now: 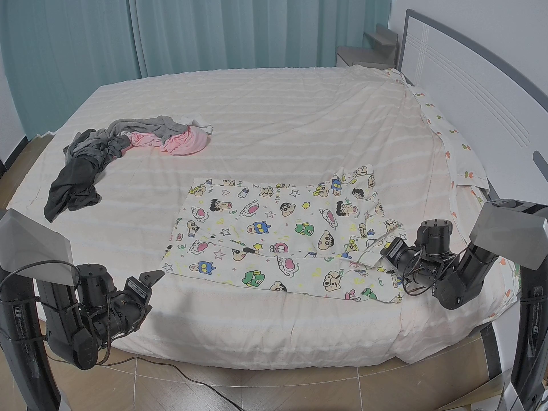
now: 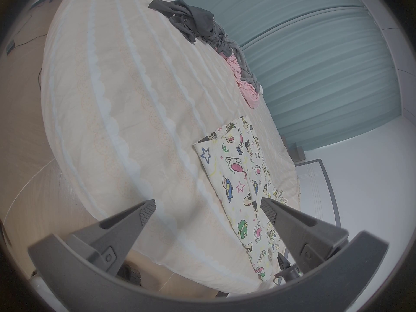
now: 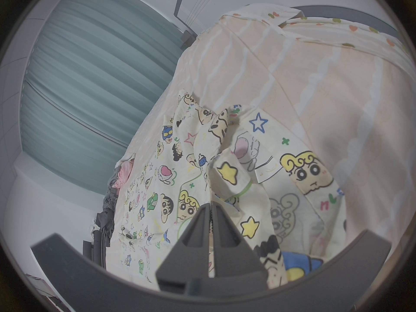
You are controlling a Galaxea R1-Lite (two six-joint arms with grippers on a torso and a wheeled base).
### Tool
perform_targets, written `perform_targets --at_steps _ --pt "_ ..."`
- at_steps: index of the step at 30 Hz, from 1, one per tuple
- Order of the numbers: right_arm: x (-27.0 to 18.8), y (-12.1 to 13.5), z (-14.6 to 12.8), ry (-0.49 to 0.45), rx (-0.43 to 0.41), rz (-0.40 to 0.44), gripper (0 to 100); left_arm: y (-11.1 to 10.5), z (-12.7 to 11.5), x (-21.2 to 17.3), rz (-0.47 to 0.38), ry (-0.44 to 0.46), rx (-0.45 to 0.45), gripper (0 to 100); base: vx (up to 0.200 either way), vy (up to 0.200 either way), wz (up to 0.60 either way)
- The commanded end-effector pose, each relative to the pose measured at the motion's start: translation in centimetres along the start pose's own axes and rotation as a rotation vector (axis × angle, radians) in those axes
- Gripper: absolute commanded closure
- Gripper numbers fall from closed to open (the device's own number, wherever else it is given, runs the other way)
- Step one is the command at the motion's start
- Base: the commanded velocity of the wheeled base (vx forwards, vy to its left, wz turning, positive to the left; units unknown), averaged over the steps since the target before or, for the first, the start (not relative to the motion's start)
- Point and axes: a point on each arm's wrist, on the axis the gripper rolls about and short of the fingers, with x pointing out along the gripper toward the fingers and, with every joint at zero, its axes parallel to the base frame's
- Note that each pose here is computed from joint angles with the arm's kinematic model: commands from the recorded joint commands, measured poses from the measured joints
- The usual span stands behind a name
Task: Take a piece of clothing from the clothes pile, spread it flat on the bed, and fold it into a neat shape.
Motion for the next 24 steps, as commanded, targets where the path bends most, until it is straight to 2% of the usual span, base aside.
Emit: perform_targets --at_steps 1,8,11,18,24 --pt "-2.6 1.3 0.4 -0.005 -0.007 0.025 100 -0.1 0.1 0.0 -0.014 -0.008 0.001 0 0.0 0.0 0.0" --pt "-5.0 1.9 -1.7 0.051 -0.029 0.033 100 -0.1 0.1 0.0 -0.014 -0.008 0.001 0 0.0 0.0 0.0" --pt "-6.3 2.7 -2.4 0.05 -0.045 0.082 100 -0.1 0.1 0.0 -0.014 -0.008 0.001 0 0.0 0.0 0.0" --pt "-7.7 4.3 -2.5 0.053 -0.065 0.13 100 -0.1 0.1 0.0 -0.014 -0.008 0.001 0 0.0 0.0 0.0" --pt "-8.3 5.0 -2.4 0.051 -0.072 0.137 100 -0.1 0.1 0.0 -0.014 -0.008 0.001 0 0.0 0.0 0.0"
